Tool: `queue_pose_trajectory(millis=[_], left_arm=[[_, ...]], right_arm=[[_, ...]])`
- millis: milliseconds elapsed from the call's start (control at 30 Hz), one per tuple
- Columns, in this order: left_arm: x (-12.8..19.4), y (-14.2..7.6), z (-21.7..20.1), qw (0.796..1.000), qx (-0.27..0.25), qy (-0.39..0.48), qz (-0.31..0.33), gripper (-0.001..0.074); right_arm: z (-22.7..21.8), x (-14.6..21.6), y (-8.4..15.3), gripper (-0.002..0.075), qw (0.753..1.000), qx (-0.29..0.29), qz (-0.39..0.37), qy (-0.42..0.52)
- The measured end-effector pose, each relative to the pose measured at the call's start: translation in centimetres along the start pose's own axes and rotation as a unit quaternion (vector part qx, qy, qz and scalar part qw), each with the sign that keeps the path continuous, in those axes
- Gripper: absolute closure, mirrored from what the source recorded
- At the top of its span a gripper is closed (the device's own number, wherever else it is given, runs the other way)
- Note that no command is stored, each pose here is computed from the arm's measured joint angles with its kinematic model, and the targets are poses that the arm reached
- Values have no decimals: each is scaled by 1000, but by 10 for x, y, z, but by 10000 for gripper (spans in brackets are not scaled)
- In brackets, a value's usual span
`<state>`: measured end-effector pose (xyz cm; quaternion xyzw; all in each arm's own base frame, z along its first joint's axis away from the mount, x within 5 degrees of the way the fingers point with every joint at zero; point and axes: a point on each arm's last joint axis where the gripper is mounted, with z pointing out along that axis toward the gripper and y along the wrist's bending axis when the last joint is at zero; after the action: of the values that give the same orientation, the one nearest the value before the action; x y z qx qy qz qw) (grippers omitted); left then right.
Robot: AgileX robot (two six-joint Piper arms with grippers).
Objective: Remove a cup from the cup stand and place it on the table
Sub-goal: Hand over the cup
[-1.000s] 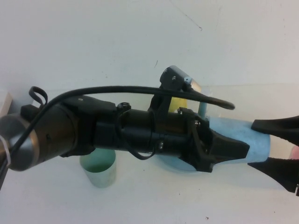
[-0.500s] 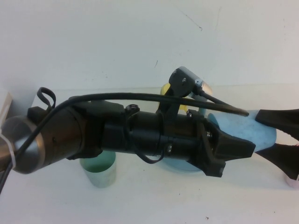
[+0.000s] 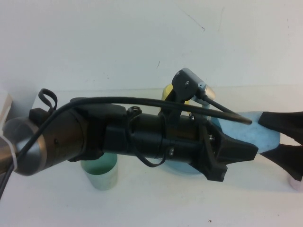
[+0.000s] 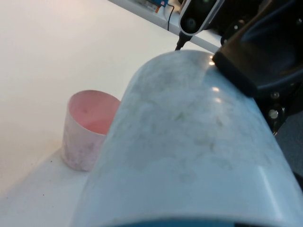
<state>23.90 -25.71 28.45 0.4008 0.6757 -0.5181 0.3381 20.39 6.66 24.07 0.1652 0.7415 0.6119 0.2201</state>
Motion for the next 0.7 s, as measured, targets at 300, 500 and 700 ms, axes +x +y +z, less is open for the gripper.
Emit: queue_pose_trajectory(millis=[300,500,700], left_arm=[[0,0,0,1000,1,0,7,702],[0,-1,0,1000,3,2,14,702],[-2,-4,0,1000,17,-2,21,705]], right_arm=[[0,0,0,171,1000,-1,-8,1],[-1,1,1,171,999,-9,-41,5],[0,9,3,67,991,-20,-121,44]])
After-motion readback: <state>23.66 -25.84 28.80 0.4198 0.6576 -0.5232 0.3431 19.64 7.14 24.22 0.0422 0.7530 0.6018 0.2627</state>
